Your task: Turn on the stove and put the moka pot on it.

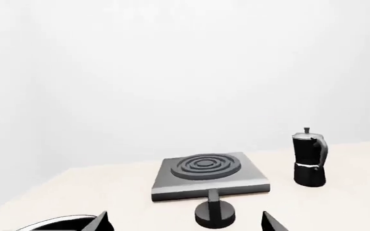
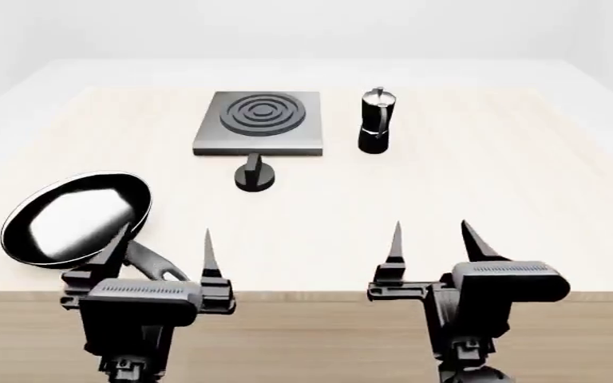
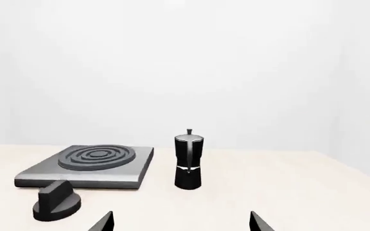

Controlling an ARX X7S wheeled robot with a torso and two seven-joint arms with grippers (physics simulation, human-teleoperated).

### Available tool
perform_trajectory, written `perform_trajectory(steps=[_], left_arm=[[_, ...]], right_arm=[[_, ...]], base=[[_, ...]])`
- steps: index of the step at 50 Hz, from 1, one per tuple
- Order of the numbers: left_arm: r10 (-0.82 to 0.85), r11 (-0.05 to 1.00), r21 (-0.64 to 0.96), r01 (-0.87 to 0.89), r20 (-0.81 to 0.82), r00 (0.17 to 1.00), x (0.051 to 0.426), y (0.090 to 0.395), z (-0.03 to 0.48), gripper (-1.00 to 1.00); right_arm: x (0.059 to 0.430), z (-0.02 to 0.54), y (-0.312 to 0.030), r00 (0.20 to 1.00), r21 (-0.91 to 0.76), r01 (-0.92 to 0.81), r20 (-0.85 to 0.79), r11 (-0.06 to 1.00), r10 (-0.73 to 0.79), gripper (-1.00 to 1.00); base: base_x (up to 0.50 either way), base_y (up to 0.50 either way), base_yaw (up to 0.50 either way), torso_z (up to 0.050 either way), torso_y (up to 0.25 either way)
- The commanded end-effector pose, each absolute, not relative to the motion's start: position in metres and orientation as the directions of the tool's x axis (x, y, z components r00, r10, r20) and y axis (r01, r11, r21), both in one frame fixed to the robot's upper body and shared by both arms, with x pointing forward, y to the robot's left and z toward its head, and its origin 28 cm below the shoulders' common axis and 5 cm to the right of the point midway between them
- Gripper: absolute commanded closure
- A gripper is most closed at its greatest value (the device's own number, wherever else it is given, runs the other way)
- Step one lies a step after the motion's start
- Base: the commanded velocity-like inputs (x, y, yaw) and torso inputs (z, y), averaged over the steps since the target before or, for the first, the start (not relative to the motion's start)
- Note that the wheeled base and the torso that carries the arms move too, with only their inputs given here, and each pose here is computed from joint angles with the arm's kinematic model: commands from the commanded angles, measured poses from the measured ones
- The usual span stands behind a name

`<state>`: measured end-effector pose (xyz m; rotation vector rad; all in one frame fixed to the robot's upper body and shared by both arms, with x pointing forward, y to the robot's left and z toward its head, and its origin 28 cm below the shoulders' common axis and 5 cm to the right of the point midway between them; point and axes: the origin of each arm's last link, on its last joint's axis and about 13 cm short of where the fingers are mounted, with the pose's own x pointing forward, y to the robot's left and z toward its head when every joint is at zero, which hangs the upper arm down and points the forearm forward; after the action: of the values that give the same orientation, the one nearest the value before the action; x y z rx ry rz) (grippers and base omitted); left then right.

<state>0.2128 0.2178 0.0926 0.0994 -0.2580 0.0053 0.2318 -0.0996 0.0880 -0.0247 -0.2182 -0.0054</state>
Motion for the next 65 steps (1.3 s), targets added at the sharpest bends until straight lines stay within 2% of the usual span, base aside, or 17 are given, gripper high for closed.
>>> perform_trajectory(steps=[1, 6, 10, 51, 65], left_arm=[[0.004, 0.969, 0.212, -0.125, 0.498, 0.867, 0.19, 0.229, 0.172, -1.0], [-0.008, 0.974, 0.182, -0.135, 0.621, 0.784, 0.166, 0.23, 0.194, -1.0], [-0.03, 0.98, 0.168, -0.105, 0.653, 0.757, 0.157, 0.23, 0.196, -1.0], [0.016, 0.983, 0.127, -0.129, 0.646, 0.763, 0.151, 0.235, 0.194, -1.0], [0.023, 0.985, 0.118, -0.126, 0.632, 0.774, 0.152, 0.234, 0.187, -1.0]], right_arm=[[0.225, 0.166, -0.108, 0.908, -0.019, 0.031, 0.419, 0.999, -0.02, -1.0], [0.212, 0.191, -0.112, 0.851, 0.03, 0.043, 0.523, 0.999, -0.053, -1.0], [0.206, 0.201, -0.112, 0.823, 0.034, 0.047, 0.565, 0.998, -0.058, -1.0], [0.201, 0.201, -0.108, 0.8, 0.026, 0.048, 0.598, 0.999, -0.054, -1.0], [0.201, 0.196, -0.106, 0.801, -0.003, 0.056, 0.597, 0.998, -0.043, -1.0]], base=[[0.0, 0.0, 0.0, 0.0, 0.0], [0.0, 0.0, 0.0, 0.0, 0.0], [0.0, 0.0, 0.0, 0.009, 0.001], [0.0, 0.0, 0.0, 0.05, 0.035], [0.0, 0.06, 0.0, 0.0, 0.0]])
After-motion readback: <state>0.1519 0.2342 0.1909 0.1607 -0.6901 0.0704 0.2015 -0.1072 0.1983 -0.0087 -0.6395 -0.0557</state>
